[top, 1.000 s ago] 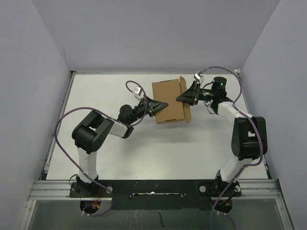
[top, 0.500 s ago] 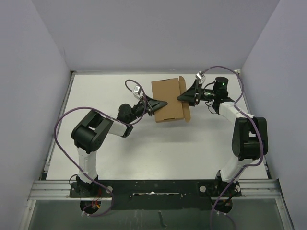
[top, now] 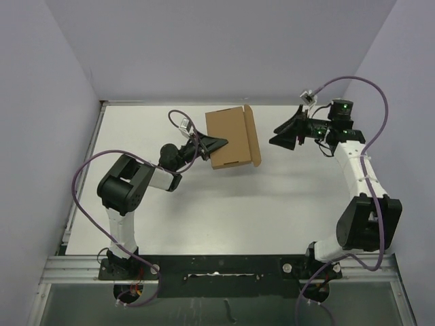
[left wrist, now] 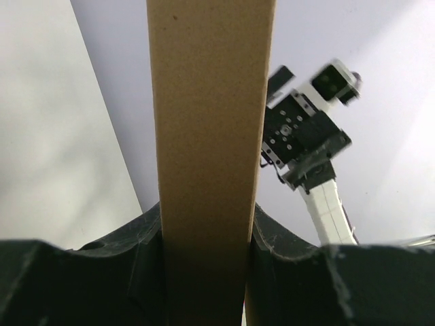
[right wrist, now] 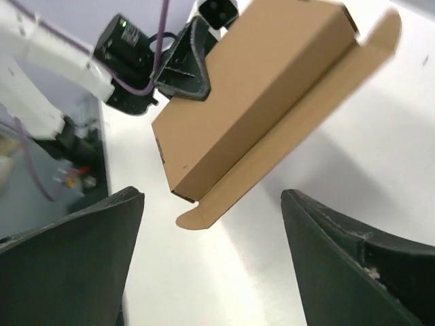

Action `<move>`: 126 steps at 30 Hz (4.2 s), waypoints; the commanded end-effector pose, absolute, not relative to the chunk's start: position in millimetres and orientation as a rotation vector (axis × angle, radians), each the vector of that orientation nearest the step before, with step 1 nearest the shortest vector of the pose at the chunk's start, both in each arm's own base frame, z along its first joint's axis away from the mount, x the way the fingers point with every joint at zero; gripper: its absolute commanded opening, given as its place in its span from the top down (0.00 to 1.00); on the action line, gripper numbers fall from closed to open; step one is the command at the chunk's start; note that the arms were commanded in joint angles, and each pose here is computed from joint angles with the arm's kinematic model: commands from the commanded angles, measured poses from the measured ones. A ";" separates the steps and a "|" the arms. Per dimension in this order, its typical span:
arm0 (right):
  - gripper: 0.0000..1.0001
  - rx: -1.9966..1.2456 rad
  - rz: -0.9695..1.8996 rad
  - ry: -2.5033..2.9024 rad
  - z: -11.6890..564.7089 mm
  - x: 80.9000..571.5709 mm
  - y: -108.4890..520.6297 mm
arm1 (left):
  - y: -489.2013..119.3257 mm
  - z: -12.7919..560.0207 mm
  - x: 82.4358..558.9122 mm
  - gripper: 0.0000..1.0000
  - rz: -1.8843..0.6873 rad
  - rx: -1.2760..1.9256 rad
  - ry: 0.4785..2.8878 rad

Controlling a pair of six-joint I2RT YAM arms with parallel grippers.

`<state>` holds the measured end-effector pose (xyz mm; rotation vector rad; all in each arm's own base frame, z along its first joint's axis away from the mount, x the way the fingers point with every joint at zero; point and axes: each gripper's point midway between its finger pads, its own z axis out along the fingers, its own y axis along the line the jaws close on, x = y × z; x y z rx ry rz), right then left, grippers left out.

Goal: Fold the paper box

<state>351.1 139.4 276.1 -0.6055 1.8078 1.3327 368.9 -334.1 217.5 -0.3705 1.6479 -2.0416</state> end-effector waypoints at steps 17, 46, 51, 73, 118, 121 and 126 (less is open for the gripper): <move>0.35 -1.839 0.388 0.917 216.9 262.5 187.7 | -326.5 259.2 351.5 0.85 -2.162 -0.230 1.571; 0.96 -1.813 0.381 0.997 213.4 274.5 197.8 | -333.5 248.5 349.2 0.87 -2.148 -0.194 1.641; 1.00 -1.830 0.390 1.043 202.9 276.0 199.5 | -334.5 245.3 349.3 0.87 -2.101 -0.157 1.664; 1.00 -1.814 0.409 1.343 168.5 298.6 198.4 | -337.1 221.0 352.5 0.87 -1.991 -0.097 1.761; 1.00 -1.651 0.520 1.597 162.4 308.4 205.0 | -336.3 207.9 353.9 0.88 -1.952 -0.046 1.842; 1.00 -1.664 0.526 1.613 157.6 307.6 206.9 | -335.7 202.7 355.0 0.88 -1.903 -0.039 1.882; 1.00 -1.671 0.528 1.648 147.8 308.3 209.6 | -334.3 195.4 356.9 0.88 -1.822 -0.032 1.934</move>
